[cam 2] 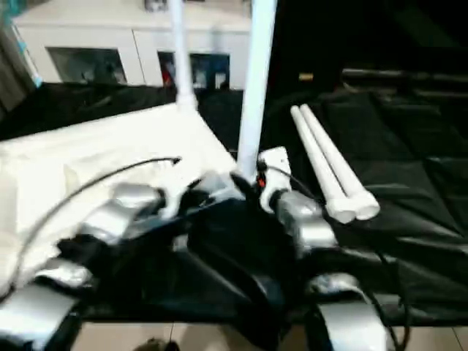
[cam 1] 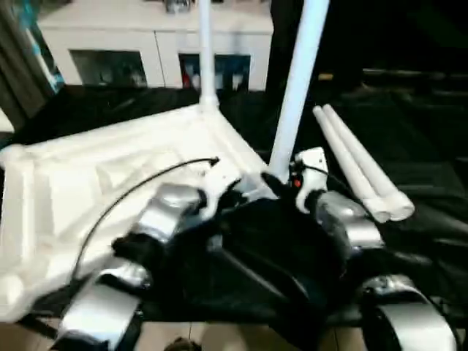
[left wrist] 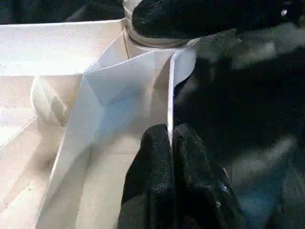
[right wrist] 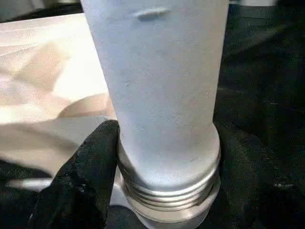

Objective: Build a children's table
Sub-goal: Rotate leg to tighten

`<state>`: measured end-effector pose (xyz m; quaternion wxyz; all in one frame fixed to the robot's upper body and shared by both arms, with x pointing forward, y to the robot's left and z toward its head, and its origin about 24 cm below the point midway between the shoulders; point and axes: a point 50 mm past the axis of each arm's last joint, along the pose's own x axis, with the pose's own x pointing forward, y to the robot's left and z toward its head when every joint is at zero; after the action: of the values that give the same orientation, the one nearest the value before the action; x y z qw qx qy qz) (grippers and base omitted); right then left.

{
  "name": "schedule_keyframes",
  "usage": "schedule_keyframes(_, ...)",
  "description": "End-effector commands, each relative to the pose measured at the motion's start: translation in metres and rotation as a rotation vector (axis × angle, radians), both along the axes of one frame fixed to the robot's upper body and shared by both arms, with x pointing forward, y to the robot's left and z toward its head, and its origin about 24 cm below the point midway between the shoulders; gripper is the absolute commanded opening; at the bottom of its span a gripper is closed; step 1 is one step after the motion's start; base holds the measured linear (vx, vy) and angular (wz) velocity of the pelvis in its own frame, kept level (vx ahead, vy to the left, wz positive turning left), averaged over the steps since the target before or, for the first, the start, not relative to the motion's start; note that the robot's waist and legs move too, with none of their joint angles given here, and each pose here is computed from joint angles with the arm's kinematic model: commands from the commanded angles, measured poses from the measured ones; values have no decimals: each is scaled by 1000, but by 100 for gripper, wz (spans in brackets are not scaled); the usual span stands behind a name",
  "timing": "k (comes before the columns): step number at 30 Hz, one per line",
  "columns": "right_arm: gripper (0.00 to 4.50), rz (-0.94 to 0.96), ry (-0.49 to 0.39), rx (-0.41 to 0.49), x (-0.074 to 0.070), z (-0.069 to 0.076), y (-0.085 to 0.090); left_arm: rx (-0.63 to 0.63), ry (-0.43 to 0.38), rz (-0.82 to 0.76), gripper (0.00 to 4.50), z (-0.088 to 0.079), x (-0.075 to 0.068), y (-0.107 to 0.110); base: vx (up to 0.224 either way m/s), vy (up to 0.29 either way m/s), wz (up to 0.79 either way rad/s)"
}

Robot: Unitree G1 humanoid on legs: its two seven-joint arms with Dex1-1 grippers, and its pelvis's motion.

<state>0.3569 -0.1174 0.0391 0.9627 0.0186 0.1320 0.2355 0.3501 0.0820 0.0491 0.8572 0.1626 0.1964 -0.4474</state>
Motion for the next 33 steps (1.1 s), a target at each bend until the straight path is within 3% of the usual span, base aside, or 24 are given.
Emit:
schedule_keyframes(1, 309, 150, 32, 18, -11, -11, 41, -41, -63, 61, 0, 10, 7, -15, 0, 0, 0)
schedule_keyframes(2, 330, 198, 17, 63, -12, -7, 44, -40, -71, 14, 0, 11, 5, -18, 0, 0, 0)
schedule_keyframes(5, 355, 242, 6, 74, -13, -4, 42, -40, -67, -25, 0, 11, 3, -16, 0, 0, 0)
schedule_keyframes(8, 389, 386, -23, 11, -19, -2, 27, -47, -61, -153, 0, 11, -5, -7, 0, 0, 0)
schedule_keyframes(15, 389, 521, -12, 25, -26, 6, -8, -14, -18, -299, 0, 9, -15, 16, 0, 0, 0)
schedule_keyframes(16, 389, 573, -4, 1, -29, 8, -19, -39, 21, -353, 0, 10, -21, 24, 0, 0, 0)
schedule_keyframes(23, 389, 660, 5, -26, -34, 15, -33, -30, 73, -426, 0, 10, -29, 42, 0, 0, 0)
schedule_keyframes(29, 313, 730, 24, -33, -37, 16, -33, -25, 96, -448, 0, 11, -33, 53, 0, 0, 0)
schedule_keyframes(33, 299, 742, 31, -28, -39, 15, -31, -29, 95, -444, 0, 12, -33, 53, 0, 0, 0)
